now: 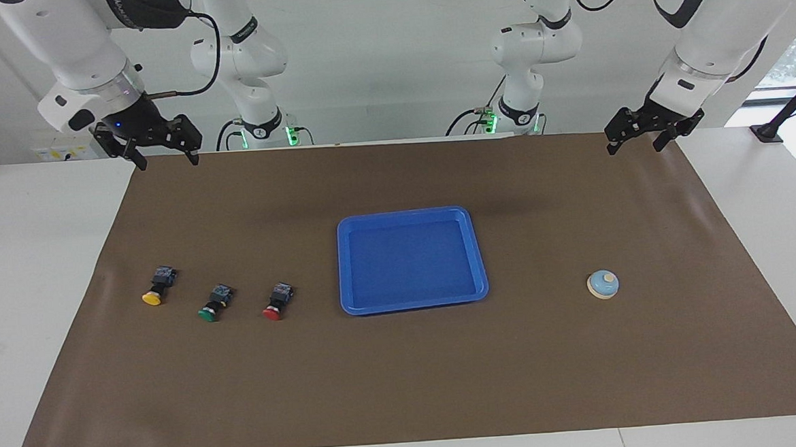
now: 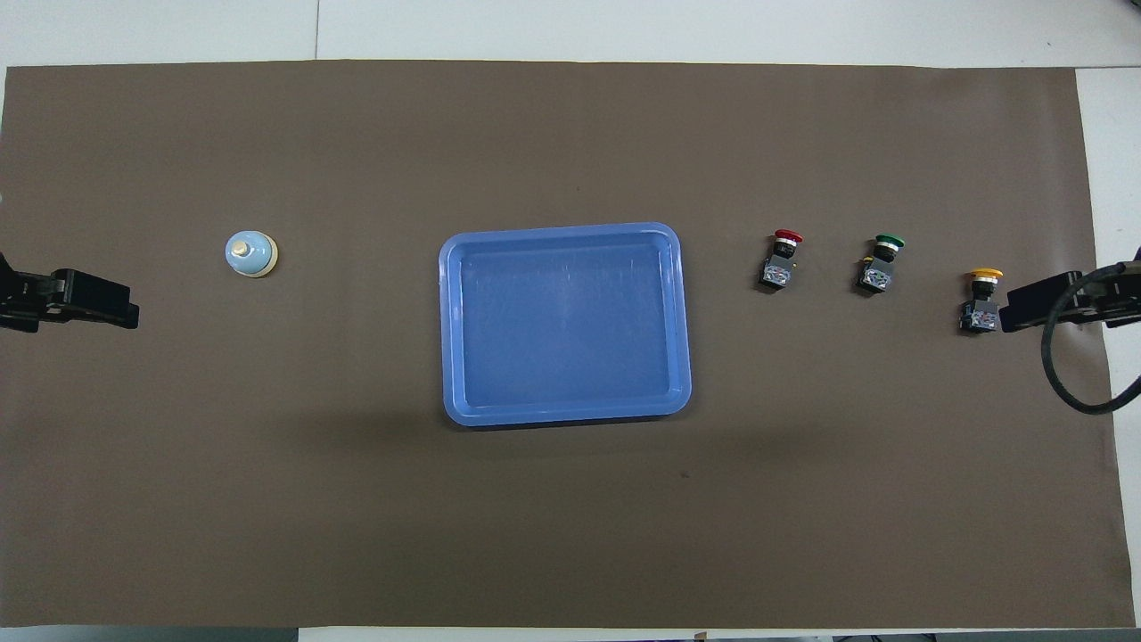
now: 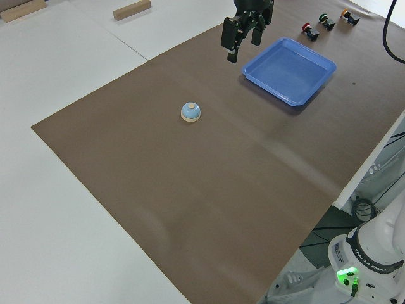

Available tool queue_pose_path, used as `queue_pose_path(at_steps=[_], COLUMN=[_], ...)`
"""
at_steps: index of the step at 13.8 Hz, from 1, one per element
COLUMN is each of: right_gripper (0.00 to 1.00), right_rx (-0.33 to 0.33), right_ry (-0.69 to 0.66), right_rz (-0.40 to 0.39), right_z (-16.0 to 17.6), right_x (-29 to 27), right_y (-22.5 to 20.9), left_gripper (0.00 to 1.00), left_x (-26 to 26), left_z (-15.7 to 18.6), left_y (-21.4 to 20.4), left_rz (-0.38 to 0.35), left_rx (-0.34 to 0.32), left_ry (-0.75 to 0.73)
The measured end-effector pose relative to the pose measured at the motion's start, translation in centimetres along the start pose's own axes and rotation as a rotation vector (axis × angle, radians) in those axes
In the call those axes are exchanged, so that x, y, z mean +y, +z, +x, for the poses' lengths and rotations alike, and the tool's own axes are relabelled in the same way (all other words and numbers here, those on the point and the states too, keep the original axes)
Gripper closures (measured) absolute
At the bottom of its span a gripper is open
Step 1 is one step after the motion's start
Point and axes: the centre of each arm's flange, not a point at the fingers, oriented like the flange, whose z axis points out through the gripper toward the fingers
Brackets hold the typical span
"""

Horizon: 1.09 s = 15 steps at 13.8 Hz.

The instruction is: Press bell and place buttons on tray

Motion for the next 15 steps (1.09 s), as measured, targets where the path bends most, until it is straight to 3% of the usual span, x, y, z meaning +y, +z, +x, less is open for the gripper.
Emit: queue_pose_path(at_steps=[7, 10, 15], right_gripper=[0.00, 0.00, 0.00], right_rx=[0.000, 0.000, 0.000], right_ry=[0.000, 0.000, 0.000], right_rz=[0.000, 0.000, 0.000], right_z=[0.0, 0.0, 0.0], right_x=[0.0, 0.0, 0.0], right_y=[0.0, 0.0, 0.0], left_gripper=[0.00, 0.07, 0.66], left_x=[0.0, 0.0, -1.2], left_z=[0.1, 0.9, 4.2], left_y=[0.0, -0.2, 5.4], left_rz=[0.000, 0.001, 0.002], left_rx=[0.005, 0.063, 0.113], left_ry=[0.001, 0.000, -0.022])
